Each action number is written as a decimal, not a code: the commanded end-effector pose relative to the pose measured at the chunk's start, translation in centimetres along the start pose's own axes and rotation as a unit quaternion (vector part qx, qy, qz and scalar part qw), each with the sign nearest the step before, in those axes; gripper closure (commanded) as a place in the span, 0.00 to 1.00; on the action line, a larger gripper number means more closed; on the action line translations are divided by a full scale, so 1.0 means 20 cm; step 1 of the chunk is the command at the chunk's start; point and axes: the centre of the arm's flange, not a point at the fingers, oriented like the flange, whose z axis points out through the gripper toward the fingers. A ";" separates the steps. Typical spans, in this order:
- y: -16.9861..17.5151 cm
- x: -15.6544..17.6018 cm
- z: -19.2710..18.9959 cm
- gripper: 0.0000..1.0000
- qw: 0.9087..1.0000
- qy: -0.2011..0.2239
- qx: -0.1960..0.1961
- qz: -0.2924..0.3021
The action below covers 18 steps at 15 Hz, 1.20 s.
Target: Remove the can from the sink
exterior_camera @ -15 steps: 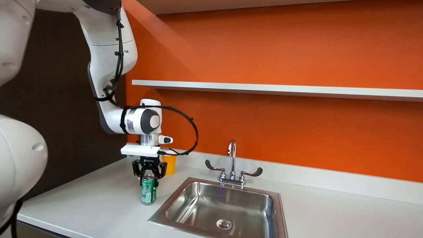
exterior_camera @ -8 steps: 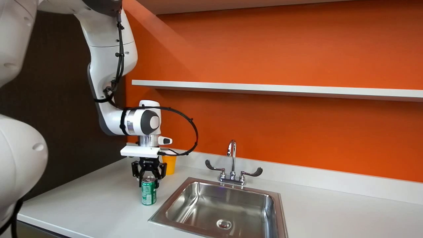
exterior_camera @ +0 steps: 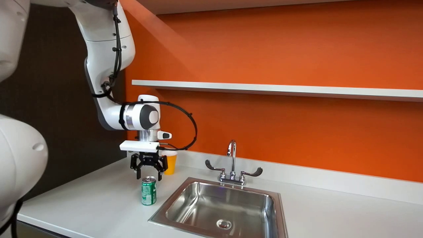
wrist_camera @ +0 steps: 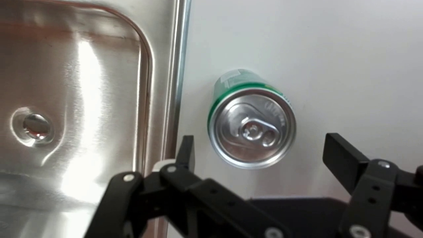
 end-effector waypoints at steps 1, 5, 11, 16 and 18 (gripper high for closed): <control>-0.06 -0.06 -0.21 0.00 1.000 0.009 -0.004 0.016; -0.09 -0.11 -0.36 0.00 0.999 0.021 -0.010 0.033; -0.11 -0.26 -0.61 0.00 0.998 0.025 -0.011 0.064; -0.10 -0.40 -0.77 0.00 0.996 0.016 -0.012 0.084; -0.10 -0.46 -0.82 0.00 0.996 0.009 -0.014 0.090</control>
